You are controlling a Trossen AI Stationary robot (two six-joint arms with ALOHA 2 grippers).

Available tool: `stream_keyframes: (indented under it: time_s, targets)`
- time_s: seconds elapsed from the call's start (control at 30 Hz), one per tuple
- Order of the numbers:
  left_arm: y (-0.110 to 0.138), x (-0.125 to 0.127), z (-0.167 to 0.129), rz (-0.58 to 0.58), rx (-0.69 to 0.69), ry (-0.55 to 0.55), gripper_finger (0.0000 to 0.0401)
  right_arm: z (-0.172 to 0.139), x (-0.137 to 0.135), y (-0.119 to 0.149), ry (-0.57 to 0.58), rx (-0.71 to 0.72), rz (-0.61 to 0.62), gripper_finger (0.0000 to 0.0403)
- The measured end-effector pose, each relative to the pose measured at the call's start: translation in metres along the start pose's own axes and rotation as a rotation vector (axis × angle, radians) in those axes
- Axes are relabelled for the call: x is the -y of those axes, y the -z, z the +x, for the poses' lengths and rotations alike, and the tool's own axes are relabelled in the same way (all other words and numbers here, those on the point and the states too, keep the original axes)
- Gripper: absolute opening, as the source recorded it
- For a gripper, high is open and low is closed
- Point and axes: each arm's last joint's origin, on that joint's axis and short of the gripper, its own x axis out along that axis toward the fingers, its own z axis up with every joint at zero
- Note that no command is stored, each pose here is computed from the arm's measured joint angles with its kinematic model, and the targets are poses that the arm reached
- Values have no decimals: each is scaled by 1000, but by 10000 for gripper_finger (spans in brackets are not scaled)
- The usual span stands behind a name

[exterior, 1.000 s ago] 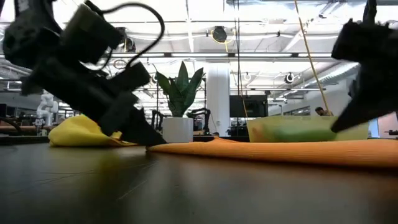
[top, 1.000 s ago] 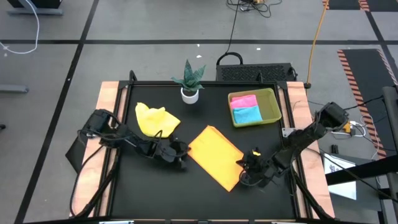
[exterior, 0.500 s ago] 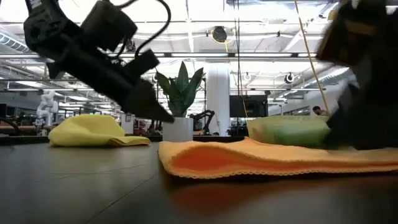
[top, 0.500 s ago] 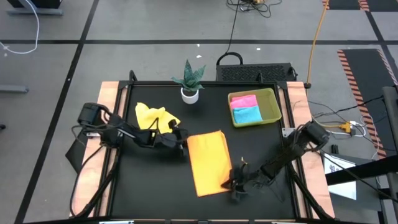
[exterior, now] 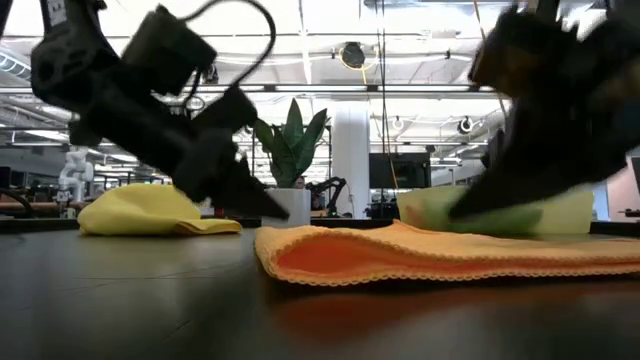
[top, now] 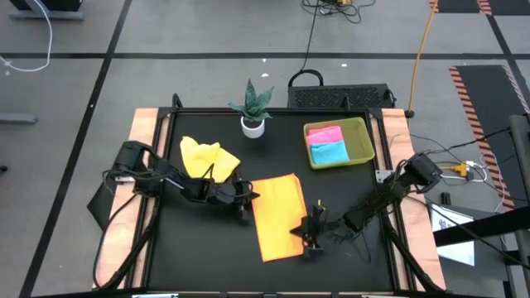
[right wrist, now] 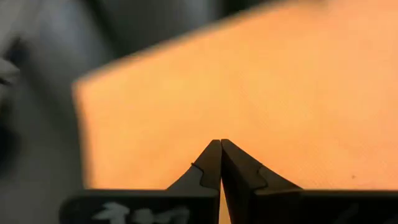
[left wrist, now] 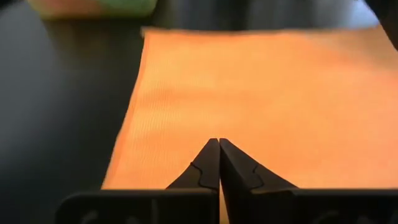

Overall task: Fold microfiber towels
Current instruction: Fold the orange microfiber cloth

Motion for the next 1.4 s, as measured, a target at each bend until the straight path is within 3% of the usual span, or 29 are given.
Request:
stream_keyframes:
  time_s: [0.2,0.4,0.63,0.8,0.93,1.07,1.17,1.27,1.4]
  targets:
    - [18,-11,13,-9,-62,-97,11,2,12,11,92,-106,14,0]
    - [12,-15,7,-9,-70,-117,6,-1,-7,9,-68,-41,-104,0]
    - [-8,-1,-6,-21,7,14,15,-4,-22,-7,-266,97,-248,4]
    - [-7,5,-7,-21,6,43,18,8,-28,-18,-331,95,-311,48]
    - [-3,5,-6,-52,-13,39,5,28,-42,-22,-375,57,-434,104]
    - [-4,6,-6,-67,-8,43,7,47,-52,-20,-337,-21,-619,154]
    - [-4,8,-7,-64,-6,52,16,57,-54,-17,-217,-56,-692,174]
    - [-3,10,-8,-58,-11,58,18,59,-51,-16,-117,-61,-703,174]
    - [-4,11,-8,-56,-6,60,12,60,-49,-17,-101,-61,-701,156]
